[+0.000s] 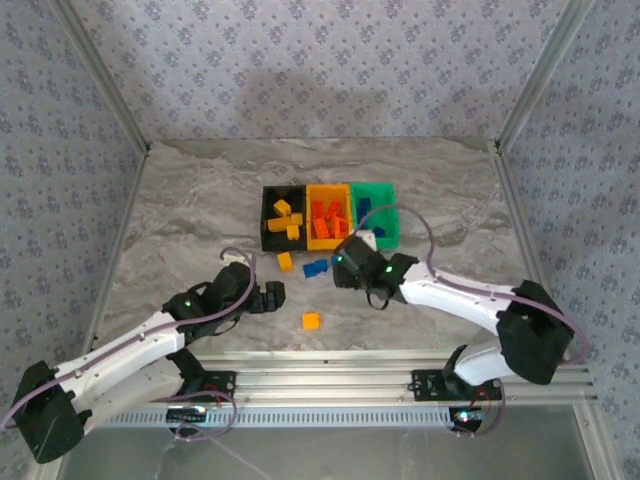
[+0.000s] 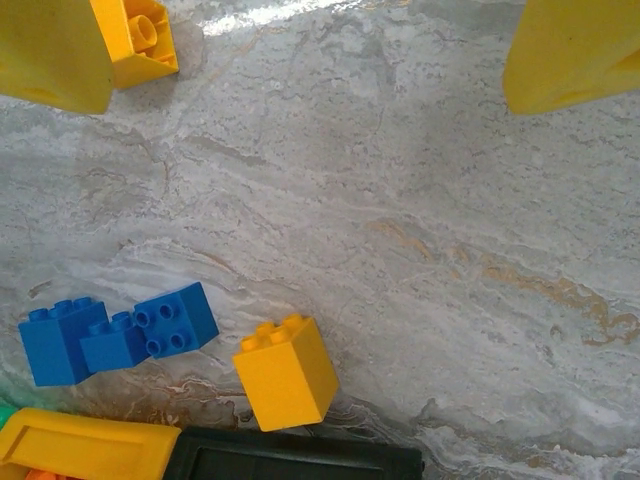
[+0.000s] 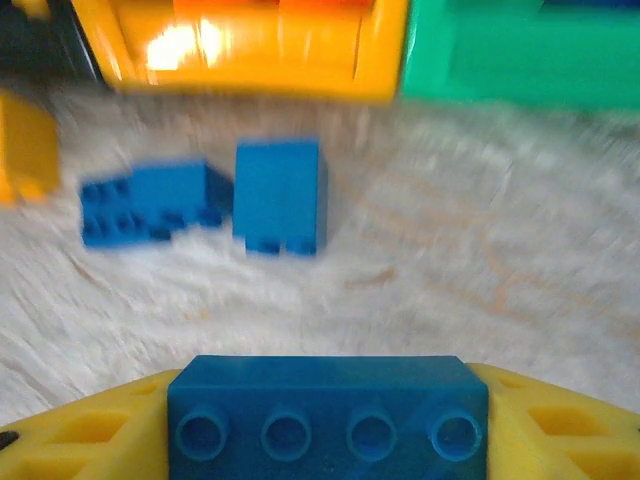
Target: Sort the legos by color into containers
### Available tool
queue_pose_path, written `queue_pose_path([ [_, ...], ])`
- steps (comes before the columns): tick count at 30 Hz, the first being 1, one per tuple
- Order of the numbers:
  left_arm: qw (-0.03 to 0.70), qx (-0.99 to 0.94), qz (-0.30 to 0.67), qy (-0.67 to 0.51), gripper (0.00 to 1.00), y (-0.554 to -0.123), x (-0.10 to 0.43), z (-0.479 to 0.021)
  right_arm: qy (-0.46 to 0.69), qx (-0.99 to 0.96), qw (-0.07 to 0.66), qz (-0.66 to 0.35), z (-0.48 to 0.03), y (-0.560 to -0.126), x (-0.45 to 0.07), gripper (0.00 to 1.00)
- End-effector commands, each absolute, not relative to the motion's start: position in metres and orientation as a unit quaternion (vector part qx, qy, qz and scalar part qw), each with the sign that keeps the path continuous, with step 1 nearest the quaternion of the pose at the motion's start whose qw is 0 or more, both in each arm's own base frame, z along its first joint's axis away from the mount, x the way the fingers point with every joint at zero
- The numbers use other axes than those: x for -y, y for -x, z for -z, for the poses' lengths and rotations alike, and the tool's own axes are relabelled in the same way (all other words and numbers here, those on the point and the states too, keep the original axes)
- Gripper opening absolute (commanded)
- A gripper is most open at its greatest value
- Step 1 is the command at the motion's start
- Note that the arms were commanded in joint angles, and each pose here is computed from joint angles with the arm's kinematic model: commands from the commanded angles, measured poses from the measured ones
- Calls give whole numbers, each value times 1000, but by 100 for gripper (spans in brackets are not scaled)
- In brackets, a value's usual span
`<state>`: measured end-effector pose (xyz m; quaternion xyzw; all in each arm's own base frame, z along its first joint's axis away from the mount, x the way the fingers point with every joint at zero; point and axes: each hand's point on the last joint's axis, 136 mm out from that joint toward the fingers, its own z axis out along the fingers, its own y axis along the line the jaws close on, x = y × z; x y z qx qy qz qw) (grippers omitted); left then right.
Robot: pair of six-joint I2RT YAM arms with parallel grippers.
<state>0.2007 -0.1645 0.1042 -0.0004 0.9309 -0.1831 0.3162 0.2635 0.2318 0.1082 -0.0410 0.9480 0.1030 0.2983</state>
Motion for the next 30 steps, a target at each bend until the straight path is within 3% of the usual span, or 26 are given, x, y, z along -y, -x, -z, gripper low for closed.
queue_pose_path([
  [1, 331, -923, 194, -3, 100, -208, 170, -122, 17, -941, 319, -111, -139, -291, -216, 59],
  [11, 326, -925, 196, -9, 100, -207, 172, -122, -113, -936, 322, -86, -142, -398, -176, 60],
  [21, 320, -928, 190, -22, 100, -207, 174, -122, -234, -921, 299, -88, -122, -442, -168, 64],
  [30, 304, -934, 184, -34, 100, -205, 177, -116, -268, -906, 306, -118, -128, -460, -176, 90],
])
